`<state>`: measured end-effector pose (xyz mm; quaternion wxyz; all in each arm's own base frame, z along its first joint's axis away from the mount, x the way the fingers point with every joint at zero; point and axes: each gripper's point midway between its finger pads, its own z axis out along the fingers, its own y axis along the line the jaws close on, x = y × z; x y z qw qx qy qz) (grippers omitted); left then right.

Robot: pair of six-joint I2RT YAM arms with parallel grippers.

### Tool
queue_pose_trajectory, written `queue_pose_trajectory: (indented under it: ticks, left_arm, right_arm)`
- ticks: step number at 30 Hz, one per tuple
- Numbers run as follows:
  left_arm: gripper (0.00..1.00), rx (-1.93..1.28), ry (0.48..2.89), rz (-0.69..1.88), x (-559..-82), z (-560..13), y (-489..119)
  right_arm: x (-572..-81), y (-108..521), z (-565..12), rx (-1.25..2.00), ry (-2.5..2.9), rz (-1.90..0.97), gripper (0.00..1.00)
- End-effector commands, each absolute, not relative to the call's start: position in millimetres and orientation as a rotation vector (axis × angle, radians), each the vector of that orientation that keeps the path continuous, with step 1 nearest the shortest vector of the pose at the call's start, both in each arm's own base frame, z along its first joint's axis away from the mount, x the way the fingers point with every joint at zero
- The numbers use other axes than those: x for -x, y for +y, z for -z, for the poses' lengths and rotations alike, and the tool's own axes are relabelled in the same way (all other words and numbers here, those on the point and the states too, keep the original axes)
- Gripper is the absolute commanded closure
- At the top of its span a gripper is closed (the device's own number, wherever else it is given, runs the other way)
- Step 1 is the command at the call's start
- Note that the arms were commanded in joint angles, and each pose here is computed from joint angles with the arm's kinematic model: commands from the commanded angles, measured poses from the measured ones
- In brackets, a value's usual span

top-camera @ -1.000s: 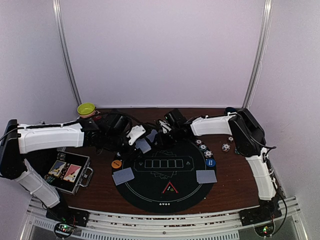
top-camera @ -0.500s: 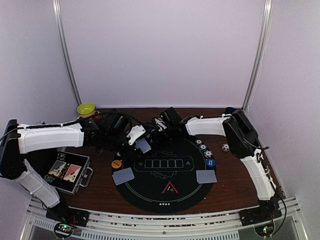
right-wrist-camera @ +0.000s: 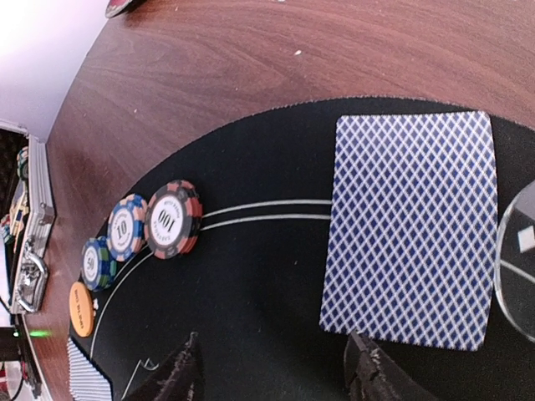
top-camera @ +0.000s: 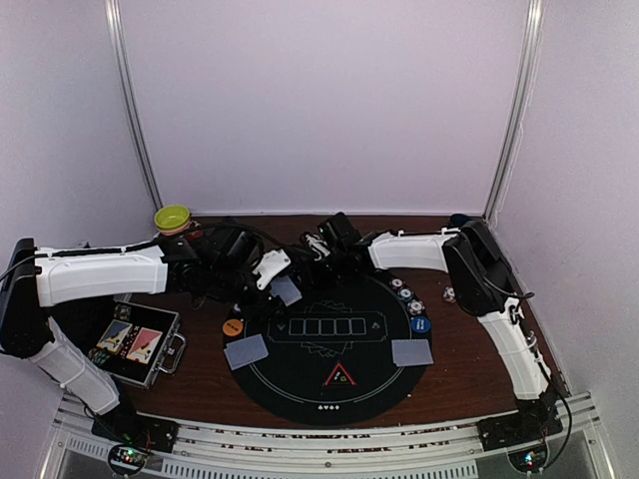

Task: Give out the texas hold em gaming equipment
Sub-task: Adjust the poker card in the dealer area.

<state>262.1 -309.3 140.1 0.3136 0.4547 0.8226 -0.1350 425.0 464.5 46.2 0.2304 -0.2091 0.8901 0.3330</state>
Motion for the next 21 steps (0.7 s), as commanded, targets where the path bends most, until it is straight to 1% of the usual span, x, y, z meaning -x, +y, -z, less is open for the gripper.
queue_pose_trajectory:
  ticks: [1, 5, 9, 11, 13, 18, 21]
  left_arm:
    - [0.35, -1.17, 2.119, 0.384, -265, -158, -311]
    - [0.35, -1.169, 2.115, 0.389, -265, -160, -311]
    - [0.35, -1.171, 2.113, 0.398, -263, -161, -311]
    - [0.35, -1.17, 2.114, 0.404, -263, -161, -311]
    - [0.35, -1.175, 2.116, 0.409, -262, -160, -312]
    - [0.35, -1.185, 2.122, 0.421, -261, -156, -314]
    - [0.35, -1.184, 2.123, 0.423, -261, -157, -314]
  right_arm:
    - [-417, 453, -100, 0.608, 2.395, -0.973, 0.38]
    - [-414, 435, -142, 0.64, 2.33, -1.026, 0.24]
    - [-406, 413, -164, 0.644, 2.282, -1.089, 0.13]
    - [-397, 406, -169, 0.677, 2.257, -1.121, 0.1]
    - [-384, 407, -177, 0.729, 2.229, -1.185, 0.1]
    - [-350, 419, -200, 0.799, 2.132, -1.464, 0.1]
    - [-336, 429, -208, 0.823, 2.092, -1.548, 0.11]
